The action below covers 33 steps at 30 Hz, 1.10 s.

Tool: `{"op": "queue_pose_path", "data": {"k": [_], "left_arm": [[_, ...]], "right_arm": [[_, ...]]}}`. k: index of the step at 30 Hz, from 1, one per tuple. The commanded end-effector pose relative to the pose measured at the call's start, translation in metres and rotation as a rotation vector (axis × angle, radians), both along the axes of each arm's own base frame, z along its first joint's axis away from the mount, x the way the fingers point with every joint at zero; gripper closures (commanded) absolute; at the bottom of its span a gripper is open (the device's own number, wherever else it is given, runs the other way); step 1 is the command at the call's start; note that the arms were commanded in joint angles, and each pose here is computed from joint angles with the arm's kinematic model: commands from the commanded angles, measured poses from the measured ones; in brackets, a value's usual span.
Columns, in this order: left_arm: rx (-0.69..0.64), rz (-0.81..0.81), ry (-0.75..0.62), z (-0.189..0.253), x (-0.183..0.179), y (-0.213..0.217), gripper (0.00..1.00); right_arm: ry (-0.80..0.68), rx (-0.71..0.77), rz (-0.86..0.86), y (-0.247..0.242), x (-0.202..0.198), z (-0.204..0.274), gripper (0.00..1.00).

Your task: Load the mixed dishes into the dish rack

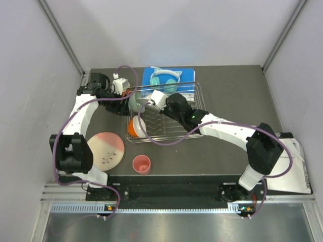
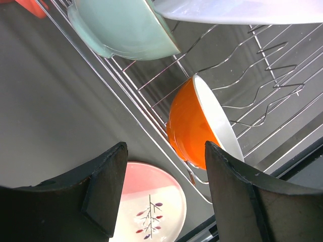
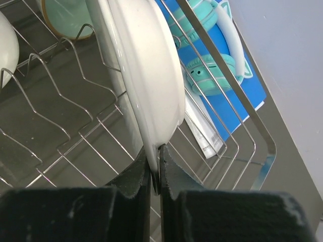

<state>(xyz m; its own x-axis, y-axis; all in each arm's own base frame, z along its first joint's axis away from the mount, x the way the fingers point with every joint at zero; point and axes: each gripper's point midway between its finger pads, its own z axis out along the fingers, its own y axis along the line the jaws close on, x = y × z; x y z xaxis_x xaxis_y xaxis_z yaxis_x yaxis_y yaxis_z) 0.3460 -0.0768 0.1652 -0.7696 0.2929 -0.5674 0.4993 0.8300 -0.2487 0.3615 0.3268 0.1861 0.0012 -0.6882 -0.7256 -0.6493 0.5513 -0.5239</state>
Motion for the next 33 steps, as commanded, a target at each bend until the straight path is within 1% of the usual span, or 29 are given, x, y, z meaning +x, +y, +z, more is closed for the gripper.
{"op": "queue_pose_path", "data": {"k": [1,6,10,12,14,20,21,23,24,26,27,33], "left_arm": [[-0.006,-0.021,-0.057,0.010,0.005,0.000,0.33],[-0.025,-0.022,-0.042,0.007,0.007,-0.003,0.33],[-0.035,-0.023,-0.035,0.005,0.008,-0.005,0.33],[-0.043,-0.027,-0.032,0.005,0.008,-0.006,0.33],[-0.049,-0.036,-0.026,0.003,0.007,-0.008,0.33],[-0.059,-0.036,0.004,-0.003,0.004,-0.009,0.34],[-0.058,-0.038,0.005,-0.004,0.004,-0.010,0.34],[-0.051,-0.036,0.004,-0.006,0.004,-0.009,0.35],[-0.050,-0.036,0.008,-0.008,0.003,-0.008,0.35],[-0.046,-0.038,0.013,-0.011,0.002,-0.008,0.35],[-0.045,-0.039,0.012,-0.012,0.002,-0.008,0.36],[-0.036,-0.062,0.030,-0.026,0.001,-0.009,0.40]], "right_arm": [[-0.074,0.115,-0.018,0.002,0.005,0.045,1.00],[-0.135,0.101,-0.070,-0.026,0.002,0.064,1.00],[-0.146,0.077,-0.129,-0.055,0.006,0.062,1.00],[-0.146,0.105,-0.164,-0.070,0.009,0.067,1.00],[-0.124,0.114,-0.161,-0.076,0.007,0.059,1.00],[-0.125,0.127,-0.200,-0.084,0.014,0.061,1.00],[-0.140,0.146,-0.215,-0.085,0.020,0.072,1.00],[-0.113,0.144,-0.249,-0.093,0.024,0.074,1.00],[-0.128,0.177,-0.266,-0.094,0.029,0.090,1.00],[-0.117,0.212,-0.299,-0.102,0.033,0.102,1.00],[-0.132,0.241,-0.304,-0.104,0.034,0.118,1.00],[-0.121,0.317,-0.329,-0.116,0.030,0.153,1.00]]}}
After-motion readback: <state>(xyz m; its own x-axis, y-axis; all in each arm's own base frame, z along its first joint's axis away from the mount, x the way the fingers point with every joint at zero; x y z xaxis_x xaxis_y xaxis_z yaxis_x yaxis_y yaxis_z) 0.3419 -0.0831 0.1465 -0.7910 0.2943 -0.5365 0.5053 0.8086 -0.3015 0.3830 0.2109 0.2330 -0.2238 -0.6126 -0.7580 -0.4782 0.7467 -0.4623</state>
